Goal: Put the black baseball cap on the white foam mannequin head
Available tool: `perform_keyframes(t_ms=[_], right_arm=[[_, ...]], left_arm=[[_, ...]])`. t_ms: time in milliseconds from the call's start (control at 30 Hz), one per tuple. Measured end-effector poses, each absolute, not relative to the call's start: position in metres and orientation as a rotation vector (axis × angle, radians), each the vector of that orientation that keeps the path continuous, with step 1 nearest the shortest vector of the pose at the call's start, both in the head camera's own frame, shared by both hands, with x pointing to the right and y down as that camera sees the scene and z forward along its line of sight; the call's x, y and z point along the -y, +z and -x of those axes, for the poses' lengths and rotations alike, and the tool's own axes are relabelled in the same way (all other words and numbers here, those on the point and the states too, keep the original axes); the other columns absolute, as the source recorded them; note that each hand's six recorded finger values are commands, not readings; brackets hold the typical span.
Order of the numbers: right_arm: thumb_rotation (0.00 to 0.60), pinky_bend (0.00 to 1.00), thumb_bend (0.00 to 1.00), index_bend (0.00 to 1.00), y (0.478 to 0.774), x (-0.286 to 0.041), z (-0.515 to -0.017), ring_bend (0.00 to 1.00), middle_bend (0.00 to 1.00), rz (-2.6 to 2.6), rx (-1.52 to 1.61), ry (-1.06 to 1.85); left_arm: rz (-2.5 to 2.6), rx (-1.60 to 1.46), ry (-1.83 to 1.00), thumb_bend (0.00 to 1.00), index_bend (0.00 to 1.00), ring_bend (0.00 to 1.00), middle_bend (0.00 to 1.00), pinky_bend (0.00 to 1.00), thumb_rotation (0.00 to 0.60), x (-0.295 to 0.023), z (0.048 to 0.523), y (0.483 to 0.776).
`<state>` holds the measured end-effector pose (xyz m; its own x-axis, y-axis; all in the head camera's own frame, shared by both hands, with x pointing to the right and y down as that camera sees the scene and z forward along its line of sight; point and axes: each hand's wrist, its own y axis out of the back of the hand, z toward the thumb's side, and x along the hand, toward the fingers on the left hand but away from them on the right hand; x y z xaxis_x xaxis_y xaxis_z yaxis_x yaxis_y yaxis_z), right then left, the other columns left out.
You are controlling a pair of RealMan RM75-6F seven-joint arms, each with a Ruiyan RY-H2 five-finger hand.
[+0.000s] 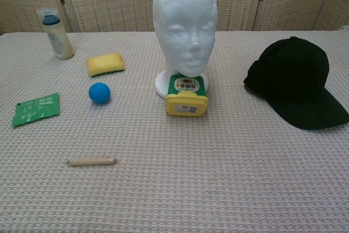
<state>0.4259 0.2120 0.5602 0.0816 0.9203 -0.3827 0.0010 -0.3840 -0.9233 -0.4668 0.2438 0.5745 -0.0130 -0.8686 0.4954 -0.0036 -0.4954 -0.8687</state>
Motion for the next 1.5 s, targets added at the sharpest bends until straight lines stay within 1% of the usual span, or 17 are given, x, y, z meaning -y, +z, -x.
perform_keyframes(t_ms=[300, 500, 567, 633, 700, 800, 1000, 1233, 1500], right_arm=[[0.600, 0.00, 0.20, 0.00, 0.566, -0.220, -0.414, 0.00, 0.00, 1.562, 0.877, 1.378], [0.600, 0.00, 0.20, 0.00, 0.590, -0.234, -0.416, 0.00, 0.00, 1.481, 0.694, 1.335], [0.600, 0.00, 0.20, 0.02, 0.598, -0.239, -0.417, 0.00, 0.04, 1.443, 0.620, 1.314], [0.600, 0.00, 0.20, 0.08, 0.606, -0.244, -0.416, 0.02, 0.10, 1.394, 0.548, 1.266], [0.600, 0.02, 0.20, 0.13, 0.611, -0.248, -0.412, 0.05, 0.15, 1.343, 0.494, 1.199], [0.600, 0.05, 0.20, 0.15, 0.616, -0.254, -0.405, 0.07, 0.17, 1.277, 0.424, 1.109], [0.600, 0.14, 0.21, 0.21, 0.632, -0.261, -0.395, 0.12, 0.21, 1.187, 0.267, 1.002], [0.600, 0.16, 0.21, 0.21, 0.652, -0.256, -0.391, 0.13, 0.22, 1.164, 0.230, 1.001], [0.600, 0.27, 0.22, 0.22, 0.671, -0.249, -0.390, 0.16, 0.25, 1.204, 0.323, 1.037]], left_arm=[[1.600, -0.964, -1.537, 0.20, 0.01, 0.00, 0.00, 0.17, 0.600, -0.242, 0.463, 0.567], [1.619, -1.007, -1.488, 0.20, 0.01, 0.00, 0.00, 0.17, 0.600, -0.243, 0.464, 0.555], [1.620, -1.021, -1.475, 0.20, 0.01, 0.00, 0.00, 0.17, 0.600, -0.243, 0.465, 0.551], [1.622, -1.039, -1.458, 0.20, 0.01, 0.00, 0.00, 0.17, 0.600, -0.244, 0.465, 0.547], [1.621, -1.053, -1.445, 0.20, 0.01, 0.00, 0.00, 0.17, 0.600, -0.245, 0.466, 0.542], [1.622, -1.069, -1.436, 0.20, 0.01, 0.00, 0.00, 0.17, 0.600, -0.247, 0.468, 0.537], [1.616, -1.114, -1.417, 0.20, 0.01, 0.00, 0.00, 0.17, 0.600, -0.248, 0.471, 0.528], [1.623, -1.134, -1.398, 0.20, 0.01, 0.00, 0.00, 0.17, 0.600, -0.251, 0.473, 0.521], [1.639, -1.131, -1.401, 0.20, 0.01, 0.00, 0.00, 0.17, 0.600, -0.251, 0.475, 0.521]])
